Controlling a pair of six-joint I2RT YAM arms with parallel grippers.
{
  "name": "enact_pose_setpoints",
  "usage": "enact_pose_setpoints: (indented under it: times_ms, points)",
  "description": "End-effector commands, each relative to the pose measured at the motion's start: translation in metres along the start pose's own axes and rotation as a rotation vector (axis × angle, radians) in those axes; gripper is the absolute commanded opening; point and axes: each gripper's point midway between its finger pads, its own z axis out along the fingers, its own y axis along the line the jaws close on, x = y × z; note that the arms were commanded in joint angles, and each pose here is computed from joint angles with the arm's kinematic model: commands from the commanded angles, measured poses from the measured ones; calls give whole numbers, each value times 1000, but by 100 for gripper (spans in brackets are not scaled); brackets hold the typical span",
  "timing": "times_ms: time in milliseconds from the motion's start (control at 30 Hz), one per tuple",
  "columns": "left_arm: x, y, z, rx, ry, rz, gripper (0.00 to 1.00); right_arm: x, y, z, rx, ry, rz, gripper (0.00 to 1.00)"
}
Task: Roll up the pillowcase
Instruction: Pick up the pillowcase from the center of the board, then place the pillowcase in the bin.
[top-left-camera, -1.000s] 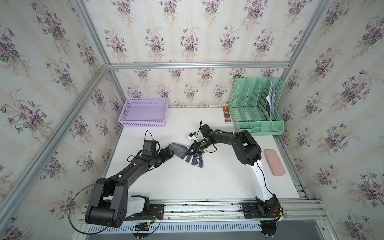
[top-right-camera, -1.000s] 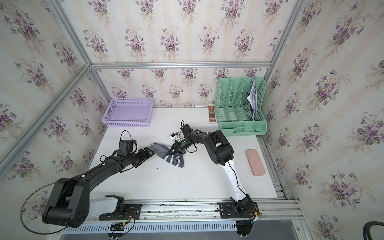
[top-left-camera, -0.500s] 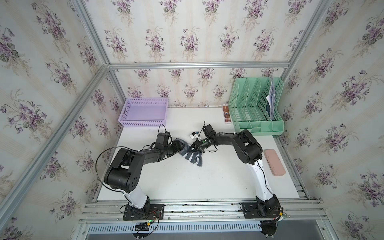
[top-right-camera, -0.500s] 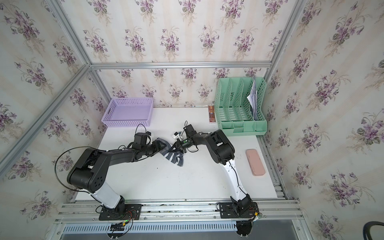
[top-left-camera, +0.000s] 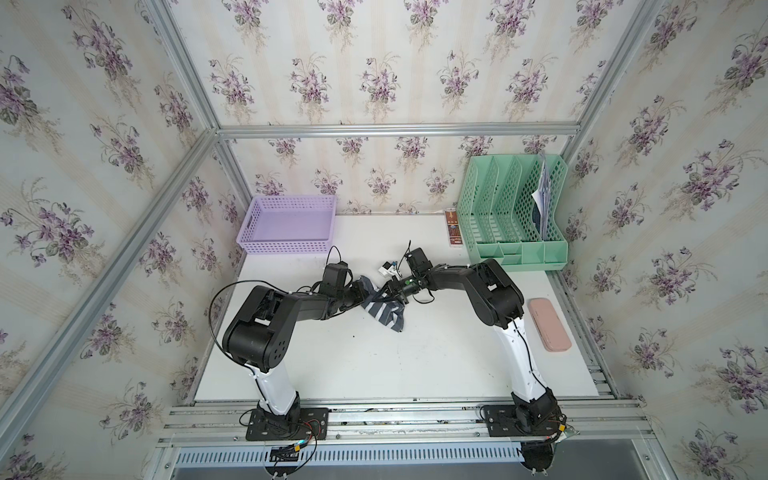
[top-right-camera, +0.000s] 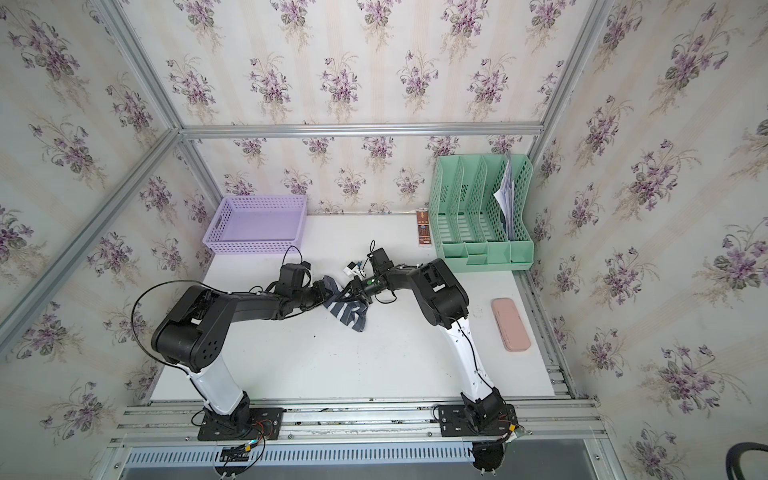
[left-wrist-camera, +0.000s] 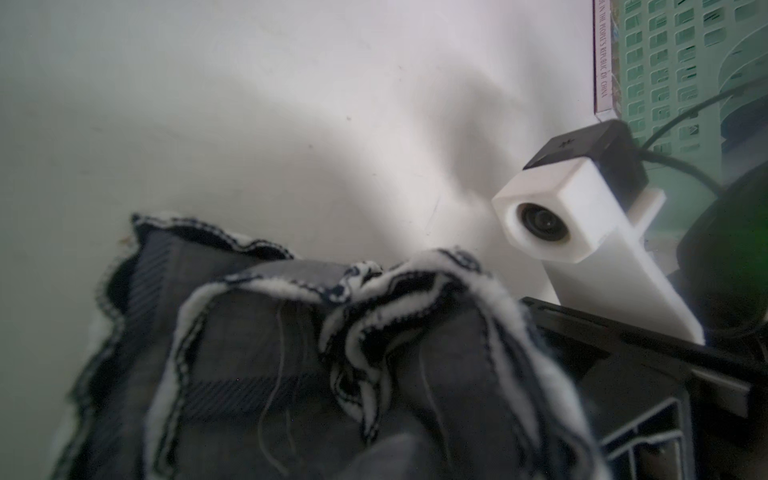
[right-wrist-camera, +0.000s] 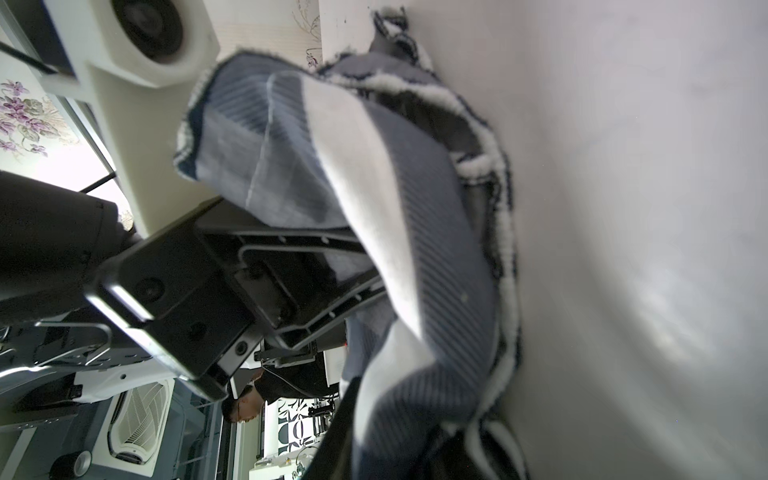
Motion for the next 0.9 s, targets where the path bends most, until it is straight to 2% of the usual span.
enact_pose_setpoints:
  times_ms: [0,33,67,133,167,267,400,467,567,700,867]
  points:
    - [15,23,-6,-118,51,-23,0,-5,-4,-8,88,-52,-2,47]
    - [12,20,-9,-113,47,-22,0,-8,0,-13,100,-72,-17,54]
    - [10,16,-11,-110,43,-20,0,-10,7,-18,105,-88,-35,71]
    - [3,8,-17,-104,33,-20,0,-11,19,-26,127,-112,-75,97]
    - [-2,3,-21,-102,26,-19,0,-22,19,-52,159,-174,-78,100]
    - [-18,-14,-38,-89,-11,-24,0,-30,28,-93,266,-290,-103,100]
    - [-55,-47,-72,-58,-127,-22,0,-38,40,-158,373,-514,-113,100]
    - [-87,-66,-97,-58,-215,8,0,-38,45,-179,418,-593,-129,100]
    - [-139,-80,-134,-64,-348,27,0,-37,54,-188,433,-641,-168,100]
    - [-212,-57,-177,-177,-515,-12,0,-33,58,-185,410,-632,-181,100]
    - [-294,21,-209,-301,-681,-220,0,-21,60,-185,421,-618,-215,100]
